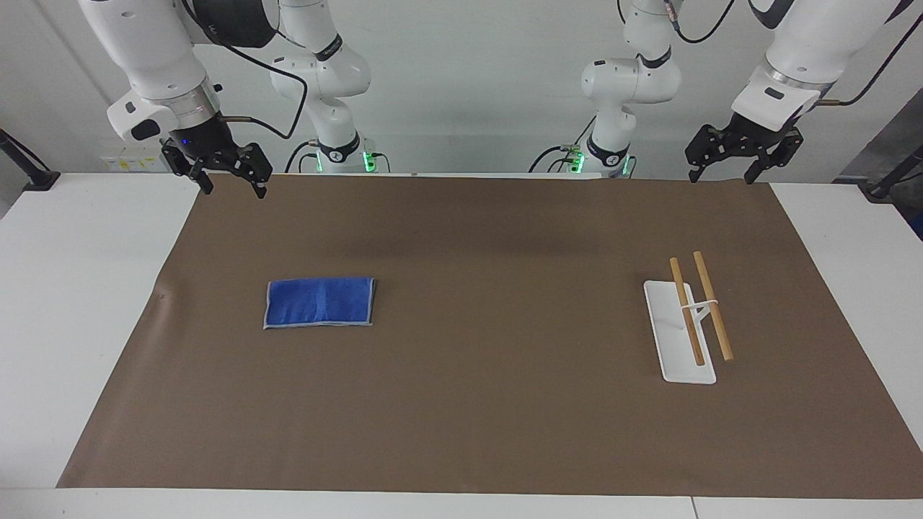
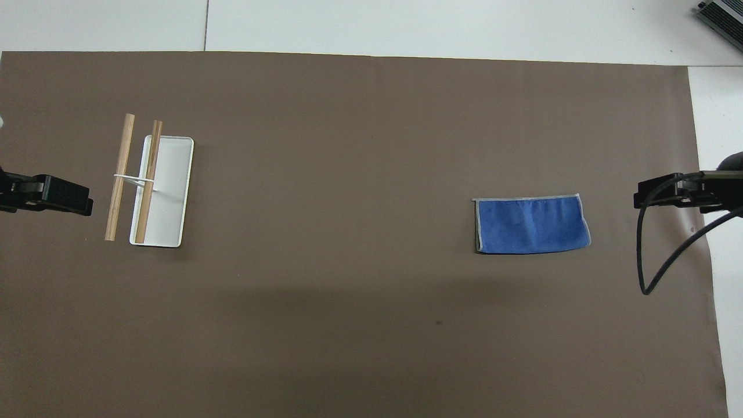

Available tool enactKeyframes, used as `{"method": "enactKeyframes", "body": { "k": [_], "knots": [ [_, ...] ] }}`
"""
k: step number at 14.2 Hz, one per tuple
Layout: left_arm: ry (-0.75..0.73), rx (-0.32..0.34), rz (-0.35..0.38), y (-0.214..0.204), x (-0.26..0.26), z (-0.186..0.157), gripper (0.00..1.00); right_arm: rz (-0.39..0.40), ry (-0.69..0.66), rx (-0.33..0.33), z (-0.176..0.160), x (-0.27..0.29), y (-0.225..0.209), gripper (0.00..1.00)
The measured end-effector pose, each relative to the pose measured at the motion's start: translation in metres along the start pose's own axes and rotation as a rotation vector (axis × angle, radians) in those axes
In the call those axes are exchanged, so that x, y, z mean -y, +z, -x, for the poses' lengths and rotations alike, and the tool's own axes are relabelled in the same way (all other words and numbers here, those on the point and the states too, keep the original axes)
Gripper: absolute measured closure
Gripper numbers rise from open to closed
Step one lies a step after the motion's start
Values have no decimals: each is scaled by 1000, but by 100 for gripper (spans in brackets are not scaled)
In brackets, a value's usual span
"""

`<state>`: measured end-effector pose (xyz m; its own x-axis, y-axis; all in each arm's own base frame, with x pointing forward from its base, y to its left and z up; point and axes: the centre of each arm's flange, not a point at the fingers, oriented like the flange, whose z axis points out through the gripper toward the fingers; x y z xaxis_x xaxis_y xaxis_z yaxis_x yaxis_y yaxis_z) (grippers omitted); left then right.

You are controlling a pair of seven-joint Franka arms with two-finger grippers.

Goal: Right arm passes towel to left arm to hang

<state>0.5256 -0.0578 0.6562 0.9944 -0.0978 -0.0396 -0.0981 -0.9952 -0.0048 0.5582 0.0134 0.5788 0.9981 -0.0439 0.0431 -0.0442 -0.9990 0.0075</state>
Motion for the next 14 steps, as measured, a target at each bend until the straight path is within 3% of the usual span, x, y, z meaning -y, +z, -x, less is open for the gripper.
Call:
{"method": "enactKeyframes", "body": {
  "k": [4,8,14],
  "knots": [
    [-5,0,0,0,3,0,0,-1,-43,-42,-16,44,95,0],
    [-5,0,0,0,3,0,0,-1,-50,-49,5,44,183,0],
    [-6,0,0,0,3,0,0,-2,-57,-78,23,41,242,0]
  ]
}}
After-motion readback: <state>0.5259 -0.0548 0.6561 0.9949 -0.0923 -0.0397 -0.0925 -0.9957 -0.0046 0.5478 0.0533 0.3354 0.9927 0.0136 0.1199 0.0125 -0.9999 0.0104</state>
